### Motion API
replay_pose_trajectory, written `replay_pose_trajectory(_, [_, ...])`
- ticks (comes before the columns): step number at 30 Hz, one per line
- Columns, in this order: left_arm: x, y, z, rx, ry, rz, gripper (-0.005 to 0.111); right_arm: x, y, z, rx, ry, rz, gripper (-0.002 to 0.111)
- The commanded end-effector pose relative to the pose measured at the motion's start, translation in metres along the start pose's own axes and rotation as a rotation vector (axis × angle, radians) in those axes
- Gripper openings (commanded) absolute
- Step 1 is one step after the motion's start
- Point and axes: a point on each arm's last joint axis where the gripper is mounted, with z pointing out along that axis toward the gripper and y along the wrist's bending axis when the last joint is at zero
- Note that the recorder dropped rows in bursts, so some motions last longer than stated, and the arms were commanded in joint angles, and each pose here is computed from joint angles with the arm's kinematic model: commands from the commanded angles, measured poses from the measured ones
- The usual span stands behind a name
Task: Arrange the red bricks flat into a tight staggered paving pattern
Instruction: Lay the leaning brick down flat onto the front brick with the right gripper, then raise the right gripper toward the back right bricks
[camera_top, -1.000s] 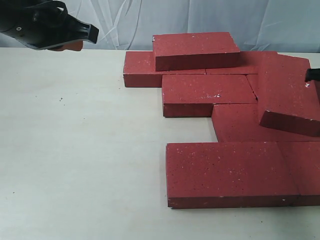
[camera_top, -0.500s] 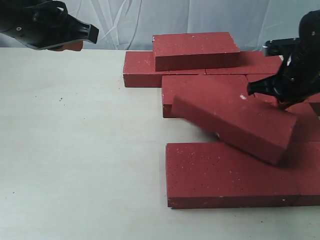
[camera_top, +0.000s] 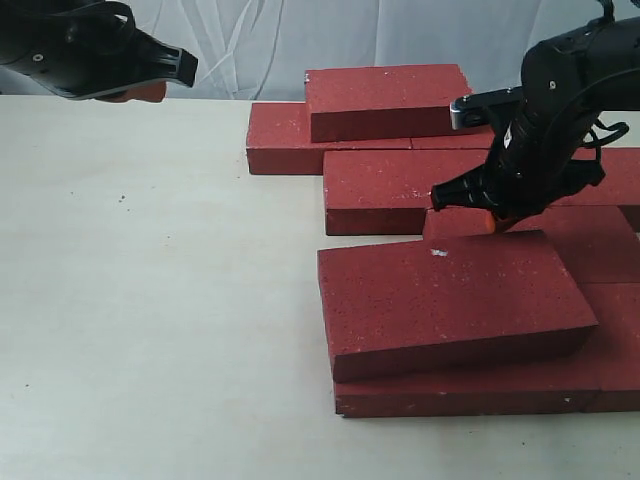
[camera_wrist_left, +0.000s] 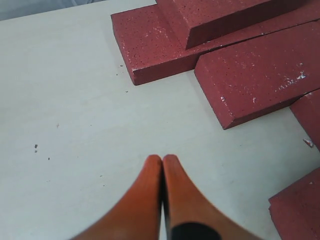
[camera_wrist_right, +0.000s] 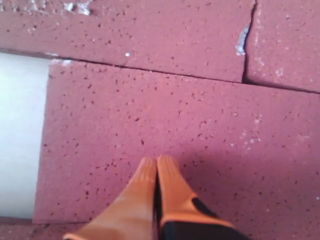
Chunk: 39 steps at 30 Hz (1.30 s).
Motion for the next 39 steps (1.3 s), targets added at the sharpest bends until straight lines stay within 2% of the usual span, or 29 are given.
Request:
replay_pose_trajectory(1, [0.0,-0.001,-0.002,0.004,-0.004,-0.002,0.0,-0.004,-0.003,-0.008,0.024,-0.023,-0.03,-0.001])
replay_pose_trajectory(10, [0.0,-0.001,-0.002,0.004,-0.004,-0.002,0.0,-0.001,-0.022,-0.061,0.153,-0.069,-0.04,-0.001])
replay_pose_trajectory(16, [0.0,-0.001,-0.002,0.004,-0.002,-0.002,0.0,0.016,-0.034,-0.083,0.254,0.046,-0.041,-0.001])
replay_pose_trajectory(23, [0.0,-0.002,-0.002,0.005,-0.002,-0.004,0.0,0.026,-0.029,-0.092,0.185,0.104,-0.019,-0.001])
replay_pose_trajectory(30, [0.0,-0.001,-0.002,0.005,0.0,-0.004,0.0,0.041,-0.015,-0.087,0.025,0.192,-0.096,-0.001])
replay_pose_trajectory(39, [0.0,-0.001,-0.002,0.005,0.0,-0.004,0.0,0.06,-0.012,-0.101,-0.053,0.174,-0.134,-0.001])
